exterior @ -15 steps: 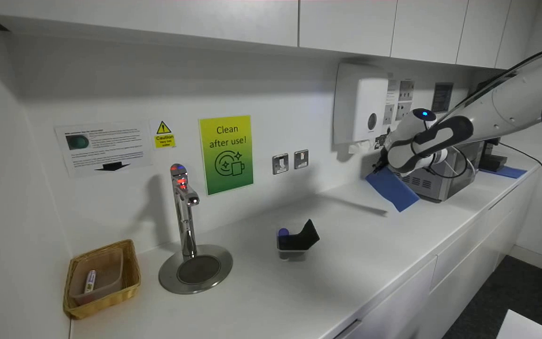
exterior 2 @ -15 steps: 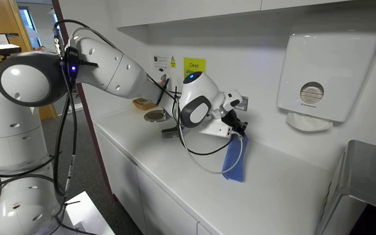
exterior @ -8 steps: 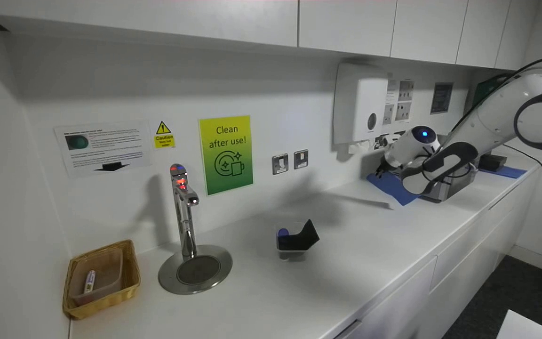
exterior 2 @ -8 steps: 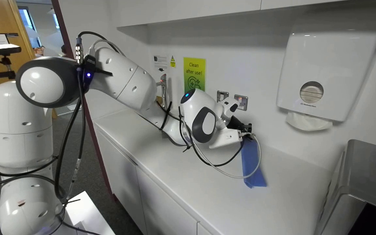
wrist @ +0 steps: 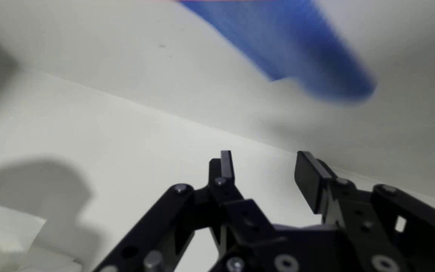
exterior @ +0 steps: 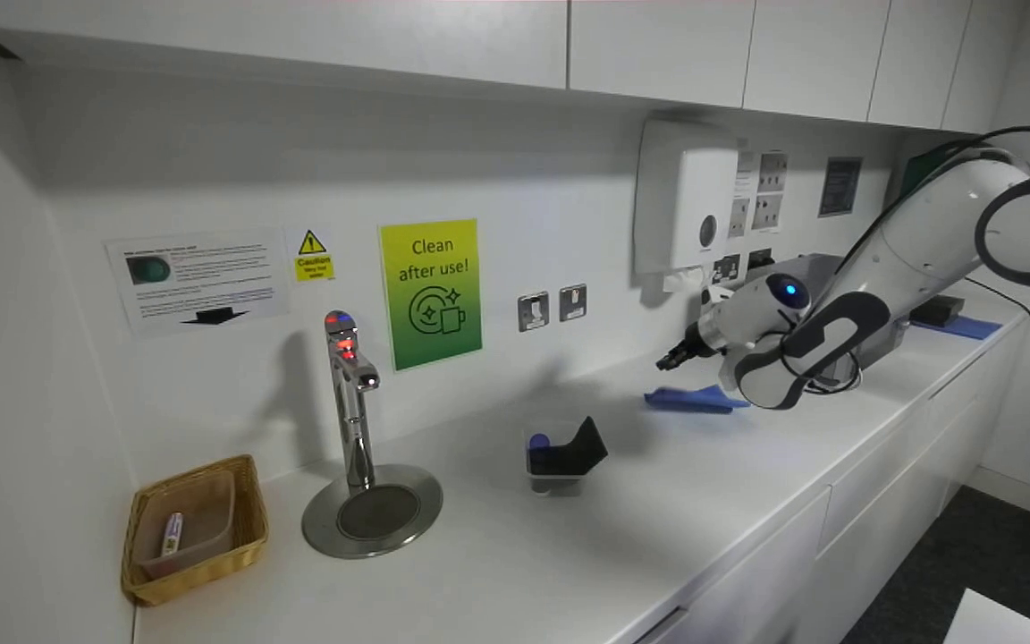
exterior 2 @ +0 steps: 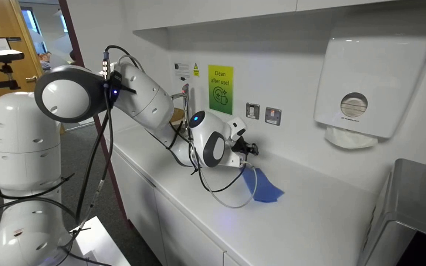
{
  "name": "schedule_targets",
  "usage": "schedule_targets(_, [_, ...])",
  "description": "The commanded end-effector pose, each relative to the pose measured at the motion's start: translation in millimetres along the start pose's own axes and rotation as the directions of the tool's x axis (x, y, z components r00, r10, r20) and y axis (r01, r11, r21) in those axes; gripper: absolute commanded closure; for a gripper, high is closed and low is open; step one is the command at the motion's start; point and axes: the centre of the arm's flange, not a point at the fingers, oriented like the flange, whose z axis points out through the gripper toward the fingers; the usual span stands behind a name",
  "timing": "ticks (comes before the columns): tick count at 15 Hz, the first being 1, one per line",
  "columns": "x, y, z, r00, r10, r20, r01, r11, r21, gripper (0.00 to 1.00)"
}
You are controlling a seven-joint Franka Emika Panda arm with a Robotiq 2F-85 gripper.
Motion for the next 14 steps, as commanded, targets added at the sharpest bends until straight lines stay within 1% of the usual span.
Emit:
schedule_targets(1, [-4.9, 2.7, -27.6, 0.987, 0.152, 0.050, -0.157, 0.980, 0.119, 0.19])
schedule_targets(3, [-9.3, -9.5, -35.2, 0.970, 0.230, 0.081, -0.241, 0.954, 0.180, 0.04])
schedule_targets(4, [-13.0, -14.0, -35.6, 0.958, 0.269, 0.099, -0.285, 0.937, 0.205, 0.01])
schedule_targets(6, [-8.9, -19.5, -47.8, 0.926, 0.344, 0.153, -0.373, 0.897, 0.239, 0.00])
schedule_targets(8, [-7.8, -34.9, -53.1, 0.884, 0.426, 0.194, -0.464, 0.848, 0.255, 0.00])
schedule_targets(10, [-6.2, -45.9, -57.6, 0.822, 0.519, 0.234, -0.566, 0.790, 0.236, 0.00])
schedule_targets(12, [-2.7, -48.1, -60.8, 0.751, 0.601, 0.273, -0.656, 0.727, 0.204, 0.00])
schedule_targets(14, [1.7, -44.3, -64.4, 0.679, 0.659, 0.324, -0.726, 0.668, 0.164, 0.00])
